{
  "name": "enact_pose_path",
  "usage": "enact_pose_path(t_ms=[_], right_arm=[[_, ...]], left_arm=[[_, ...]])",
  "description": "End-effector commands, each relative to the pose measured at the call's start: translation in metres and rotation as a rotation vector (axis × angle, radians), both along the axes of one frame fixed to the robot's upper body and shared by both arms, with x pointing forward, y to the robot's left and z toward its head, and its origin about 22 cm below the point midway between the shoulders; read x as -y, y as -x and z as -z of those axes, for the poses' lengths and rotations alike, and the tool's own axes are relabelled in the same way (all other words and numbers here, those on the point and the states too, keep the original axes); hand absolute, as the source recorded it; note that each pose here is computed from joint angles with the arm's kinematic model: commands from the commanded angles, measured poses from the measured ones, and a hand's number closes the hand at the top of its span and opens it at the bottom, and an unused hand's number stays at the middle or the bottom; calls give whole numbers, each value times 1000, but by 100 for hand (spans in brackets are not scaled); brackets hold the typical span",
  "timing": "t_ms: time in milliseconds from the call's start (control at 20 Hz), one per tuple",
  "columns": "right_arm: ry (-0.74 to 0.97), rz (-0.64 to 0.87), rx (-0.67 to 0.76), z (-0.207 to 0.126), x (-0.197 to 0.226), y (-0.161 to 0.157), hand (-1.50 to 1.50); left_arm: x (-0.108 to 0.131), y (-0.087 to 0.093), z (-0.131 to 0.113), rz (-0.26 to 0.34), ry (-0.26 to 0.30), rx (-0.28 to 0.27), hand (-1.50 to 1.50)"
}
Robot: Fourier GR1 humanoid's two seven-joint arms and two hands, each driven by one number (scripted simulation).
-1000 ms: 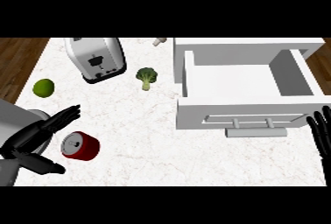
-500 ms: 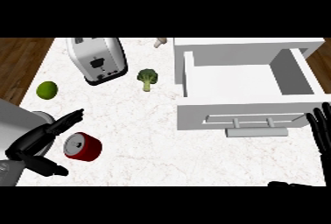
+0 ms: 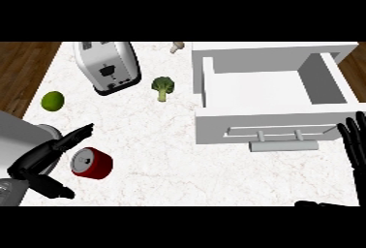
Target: Pick up the can, place it into the drawer and close the drawer
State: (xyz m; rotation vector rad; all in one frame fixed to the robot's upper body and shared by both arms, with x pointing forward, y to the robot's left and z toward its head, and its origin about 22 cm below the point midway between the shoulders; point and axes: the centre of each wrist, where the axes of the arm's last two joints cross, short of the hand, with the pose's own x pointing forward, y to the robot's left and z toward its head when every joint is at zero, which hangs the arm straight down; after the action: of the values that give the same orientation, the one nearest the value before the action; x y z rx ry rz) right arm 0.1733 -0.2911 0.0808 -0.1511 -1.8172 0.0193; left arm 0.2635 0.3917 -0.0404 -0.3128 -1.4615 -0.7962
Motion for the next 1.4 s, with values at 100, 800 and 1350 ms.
enact_pose_path(t_ms=[100,800,1350], right_arm=[[11,-5,-15,4,2,4,-150],[-16,-7,14,-14,3,18,-150],[-1,19,-5,-9,17,19,-150]], left_arm=[[-1,-6,14,72,175,-51,-150],[38,-21,46,115,206,-92,-150],[51,-22,51,185,230,-100,150]])
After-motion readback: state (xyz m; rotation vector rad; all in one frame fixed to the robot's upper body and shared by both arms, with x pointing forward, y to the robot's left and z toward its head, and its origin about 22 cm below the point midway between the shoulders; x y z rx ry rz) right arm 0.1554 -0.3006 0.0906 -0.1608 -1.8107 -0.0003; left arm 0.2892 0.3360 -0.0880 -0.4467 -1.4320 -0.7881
